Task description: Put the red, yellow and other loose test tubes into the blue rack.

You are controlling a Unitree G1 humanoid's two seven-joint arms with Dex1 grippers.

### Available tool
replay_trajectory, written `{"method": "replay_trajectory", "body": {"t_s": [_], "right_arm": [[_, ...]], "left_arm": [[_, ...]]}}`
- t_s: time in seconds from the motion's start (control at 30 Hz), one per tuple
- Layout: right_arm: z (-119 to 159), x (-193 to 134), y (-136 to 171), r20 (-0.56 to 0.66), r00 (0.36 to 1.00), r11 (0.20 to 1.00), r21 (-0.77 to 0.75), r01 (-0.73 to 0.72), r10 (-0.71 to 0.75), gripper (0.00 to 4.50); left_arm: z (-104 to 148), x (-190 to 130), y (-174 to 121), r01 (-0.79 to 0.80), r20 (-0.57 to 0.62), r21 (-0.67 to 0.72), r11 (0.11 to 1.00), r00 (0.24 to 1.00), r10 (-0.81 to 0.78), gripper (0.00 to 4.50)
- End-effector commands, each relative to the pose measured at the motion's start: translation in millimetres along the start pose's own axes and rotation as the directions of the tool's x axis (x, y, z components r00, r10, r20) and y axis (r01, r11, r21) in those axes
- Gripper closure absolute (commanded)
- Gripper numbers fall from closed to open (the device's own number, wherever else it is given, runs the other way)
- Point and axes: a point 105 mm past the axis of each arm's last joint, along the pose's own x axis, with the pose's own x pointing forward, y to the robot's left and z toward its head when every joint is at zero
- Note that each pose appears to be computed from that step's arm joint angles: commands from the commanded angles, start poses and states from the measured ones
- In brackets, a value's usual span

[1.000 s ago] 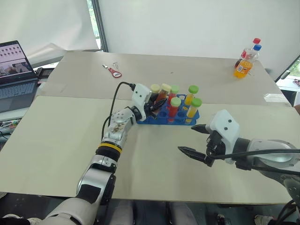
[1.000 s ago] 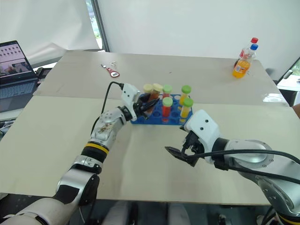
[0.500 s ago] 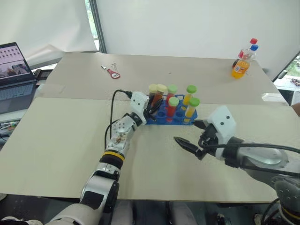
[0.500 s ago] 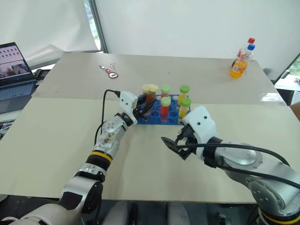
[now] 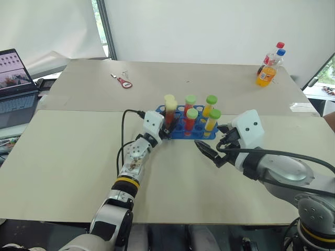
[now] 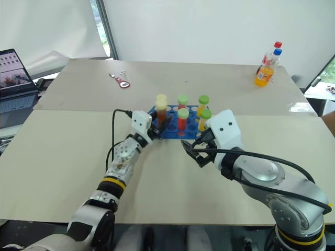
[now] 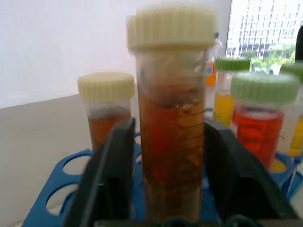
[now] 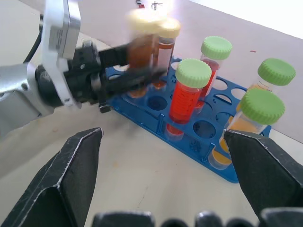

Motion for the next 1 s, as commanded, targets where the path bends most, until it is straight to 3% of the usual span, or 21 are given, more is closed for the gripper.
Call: {"method": "replay_trajectory", "body": {"t_s": [0.03, 0.27, 0.47, 0.6, 0.73, 0.9, 1.0], "right_arm": [[8, -4, -3, 0.032, 0.999, 0.999, -0.038, 0.024, -0.023, 0.0], [7, -4, -23, 0.032, 0.999, 0.994, -0.1, 0.043, -0.04, 0.0], [-2, -18, -49, 0.009, 0.999, 0.981, -0.191, -0.047, 0.05, 0.0], [-5, -30, -79, -0.023, 0.998, 0.963, -0.262, -0.059, 0.055, 0.0], [-12, -46, -105, -0.08, 0.994, 0.944, -0.316, -0.099, 0.078, 0.0], [-4, -55, -122, -0.066, 0.991, 0.946, -0.296, -0.135, 0.12, 0.0], [-8, -59, -125, -0.108, 0.983, 0.937, -0.3, -0.177, 0.151, 0.0]], "left_arm": [[17, 1, 0, 0.044, 0.038, 0.039, 0.998, 0.998, -0.045, 0.17], [32, -35, 9, 0.131, -0.025, 0.127, 0.983, 0.991, -0.129, 0.03], [68, -79, 40, 0.19, -0.117, 0.221, 0.956, 0.979, -0.168, 0.03], [85, -112, 83, 0.201, -0.26, 0.31, 0.929, 0.958, -0.121, 0.03], [92, -144, 104, 0.227, -0.414, 0.307, 0.924, 0.906, -0.085, 0.03], [88, -182, 123, 0.221, -0.576, 0.316, 0.923, 0.818, 0.001, 0.03], [90, -191, 129, 0.203, -0.593, 0.296, 0.933, 0.805, 0.013, 0.03]]}}
